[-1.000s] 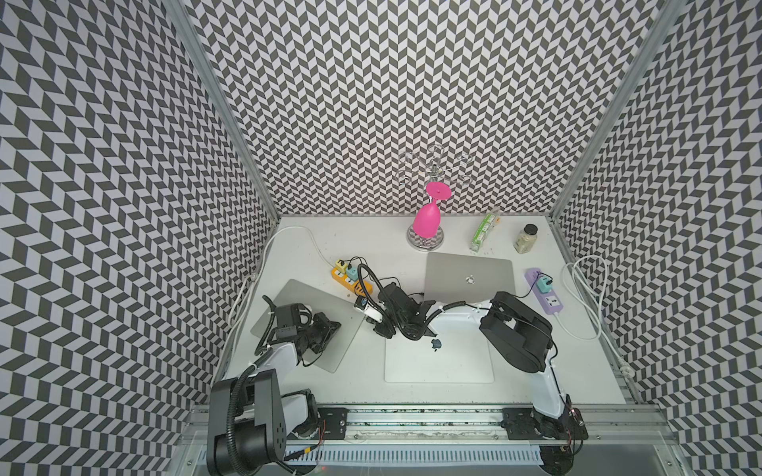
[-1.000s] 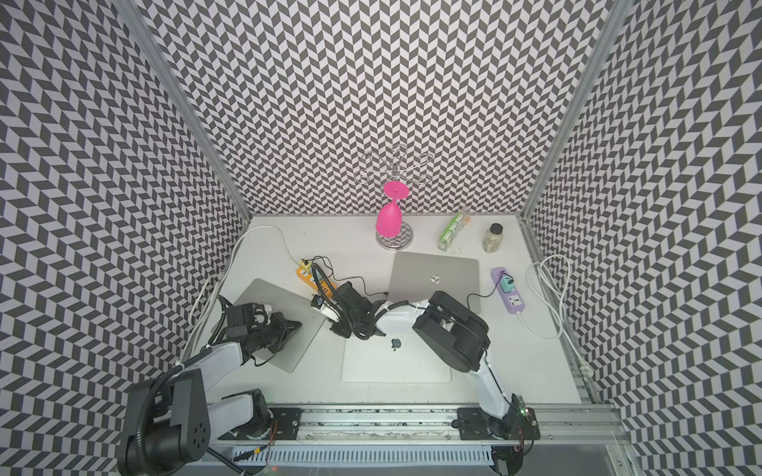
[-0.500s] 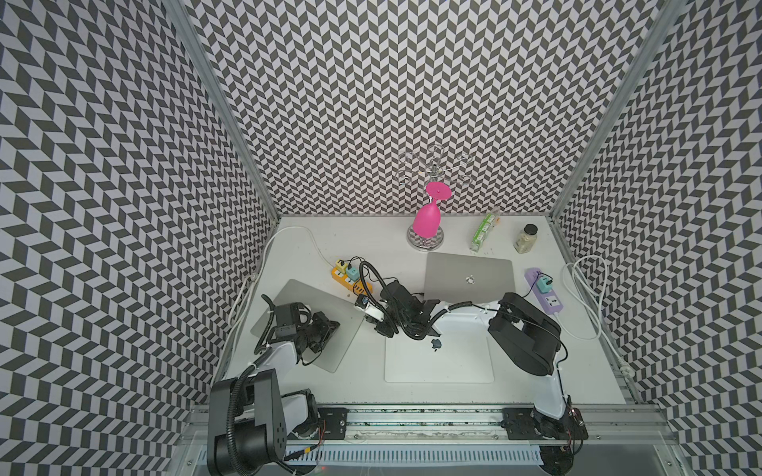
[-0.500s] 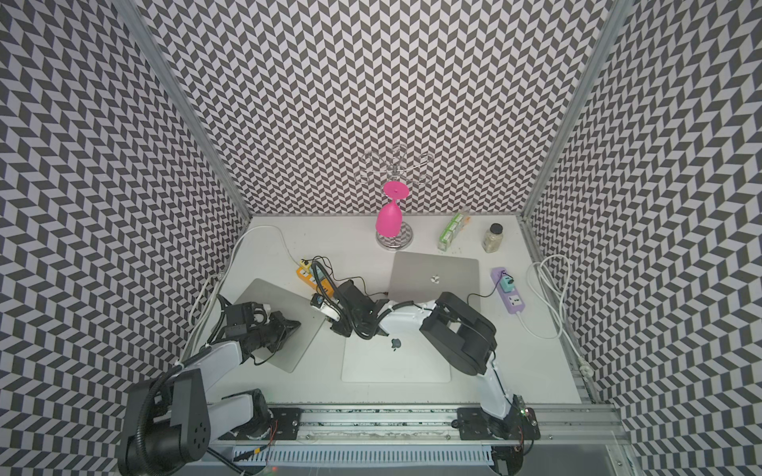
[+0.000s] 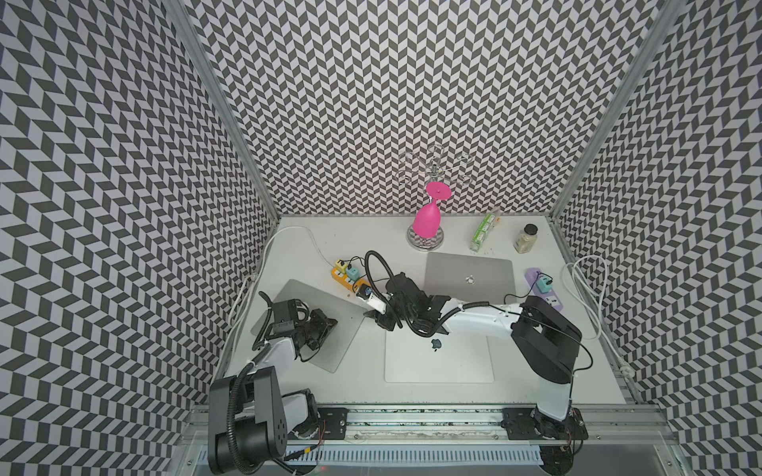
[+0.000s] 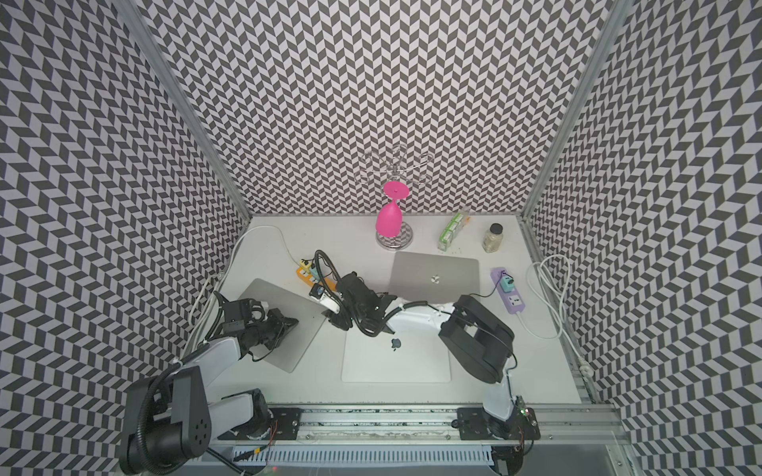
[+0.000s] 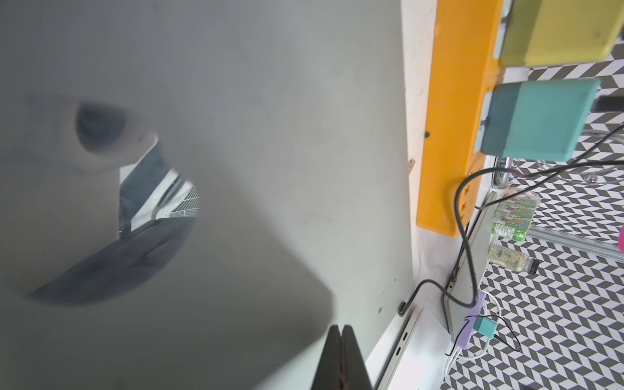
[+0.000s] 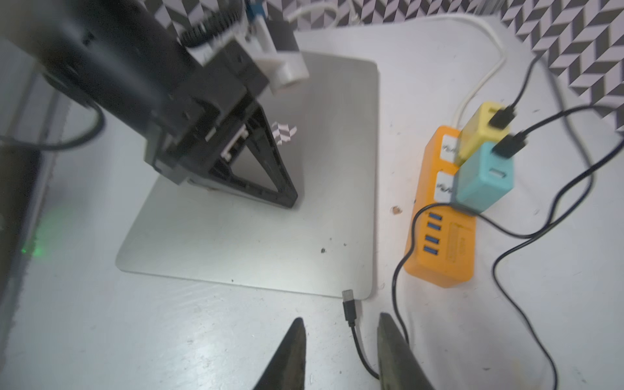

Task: Unplug the laptop charger
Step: Remove the plug from the socket.

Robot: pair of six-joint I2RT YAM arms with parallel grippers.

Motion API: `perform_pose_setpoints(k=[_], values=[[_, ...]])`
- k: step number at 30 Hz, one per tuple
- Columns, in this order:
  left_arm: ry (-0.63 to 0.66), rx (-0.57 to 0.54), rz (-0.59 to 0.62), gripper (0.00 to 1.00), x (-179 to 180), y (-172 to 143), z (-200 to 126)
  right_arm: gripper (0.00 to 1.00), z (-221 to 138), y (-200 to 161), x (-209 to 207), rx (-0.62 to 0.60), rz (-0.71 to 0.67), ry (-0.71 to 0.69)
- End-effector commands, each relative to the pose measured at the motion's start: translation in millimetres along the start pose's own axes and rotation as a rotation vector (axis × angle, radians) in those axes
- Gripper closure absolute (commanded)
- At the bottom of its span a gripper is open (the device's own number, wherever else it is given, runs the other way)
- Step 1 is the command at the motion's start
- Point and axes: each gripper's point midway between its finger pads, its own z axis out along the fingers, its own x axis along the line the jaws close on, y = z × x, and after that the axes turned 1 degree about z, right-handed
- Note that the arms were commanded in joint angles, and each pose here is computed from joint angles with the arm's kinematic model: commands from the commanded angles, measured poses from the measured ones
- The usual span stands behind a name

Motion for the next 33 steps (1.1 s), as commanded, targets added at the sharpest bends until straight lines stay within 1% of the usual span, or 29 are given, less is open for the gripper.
perform_pose_setpoints(k=[1, 5, 10, 13, 18, 26, 30, 33], values=[[-0.024, -0.007, 0.034, 1.0, -13.0, 12.3, -2.4, 0.66, -22.3, 50.7, -35.7, -0.134, 0.051, -0.06], [-0.055, -0.019, 0.048, 1.0, -23.6, 21.3, -3.5, 0.65, -25.0, 64.9, -67.2, -0.178, 0.076, -0.111], [-0.084, -0.036, 0.073, 1.0, -40.5, 37.5, -6.1, 0.66, -17.8, 74.7, -90.9, -0.218, 0.107, -0.121], [-0.101, -0.036, 0.083, 1.0, -48.2, 45.2, -4.8, 0.66, -5.5, 74.2, -93.5, -0.211, 0.107, -0.11], [-0.129, -0.034, 0.092, 1.0, -58.8, 60.8, 1.6, 0.66, 15.1, 71.1, -86.1, -0.23, 0.114, -0.056], [-0.183, -0.033, 0.084, 1.0, -74.2, 83.6, 12.6, 0.64, 49.6, 56.0, -82.8, -0.195, 0.088, -0.074], [-0.196, -0.033, 0.087, 1.0, -80.4, 95.5, 16.1, 0.6, 63.0, 50.3, -83.7, -0.19, 0.096, -0.086], [-0.196, -0.031, 0.085, 1.0, -81.0, 102.0, 19.2, 0.53, 69.4, 48.1, -89.1, -0.192, 0.097, -0.112]])
